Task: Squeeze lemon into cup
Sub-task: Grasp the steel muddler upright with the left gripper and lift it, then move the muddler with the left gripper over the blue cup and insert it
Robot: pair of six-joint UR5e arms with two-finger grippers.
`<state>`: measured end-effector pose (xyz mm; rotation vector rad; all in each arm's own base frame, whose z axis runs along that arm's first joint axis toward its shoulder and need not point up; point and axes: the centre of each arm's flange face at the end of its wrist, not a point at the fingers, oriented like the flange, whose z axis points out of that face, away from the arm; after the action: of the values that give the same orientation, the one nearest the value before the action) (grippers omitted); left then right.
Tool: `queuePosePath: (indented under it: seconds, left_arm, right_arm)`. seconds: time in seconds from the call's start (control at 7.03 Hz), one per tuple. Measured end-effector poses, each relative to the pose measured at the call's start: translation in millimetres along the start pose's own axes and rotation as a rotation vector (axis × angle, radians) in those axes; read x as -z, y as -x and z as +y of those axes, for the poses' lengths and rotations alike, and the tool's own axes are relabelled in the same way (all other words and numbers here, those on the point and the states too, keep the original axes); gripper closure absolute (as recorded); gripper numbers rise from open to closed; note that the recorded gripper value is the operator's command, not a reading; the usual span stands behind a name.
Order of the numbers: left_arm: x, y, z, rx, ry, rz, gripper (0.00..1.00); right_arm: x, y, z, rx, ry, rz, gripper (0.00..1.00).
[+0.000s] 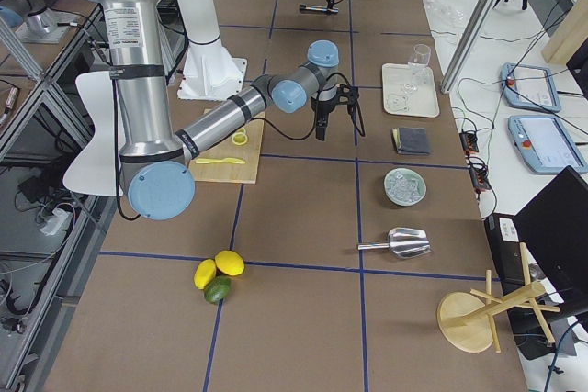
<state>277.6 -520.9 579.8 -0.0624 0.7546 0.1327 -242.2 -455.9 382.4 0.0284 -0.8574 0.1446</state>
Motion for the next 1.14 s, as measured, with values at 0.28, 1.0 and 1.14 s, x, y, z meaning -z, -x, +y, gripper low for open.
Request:
queuePosePath:
  seconds: [0.28, 1.0, 1.14]
  left_arm:
    - [33.9, -27.7, 3.7, -0.053, -0.054, 0.037, 1.00]
    - [196.8, -221.9, 22.3, -0.410, -0.343, 0.253, 1.00]
    - [217.1, -266.6, 36.5, -0.483, -0.421, 0.266, 1.00]
  right_arm:
    - [0.1, -0.4, 0.2, 0.000, 0.000, 0.000, 0.00]
    - [-2.2, -2.4, -0.4, 0.000, 0.002, 0.005, 0.00]
    - [-2.3, -2.5, -0.4, 0.001, 0.002, 0.005, 0.00]
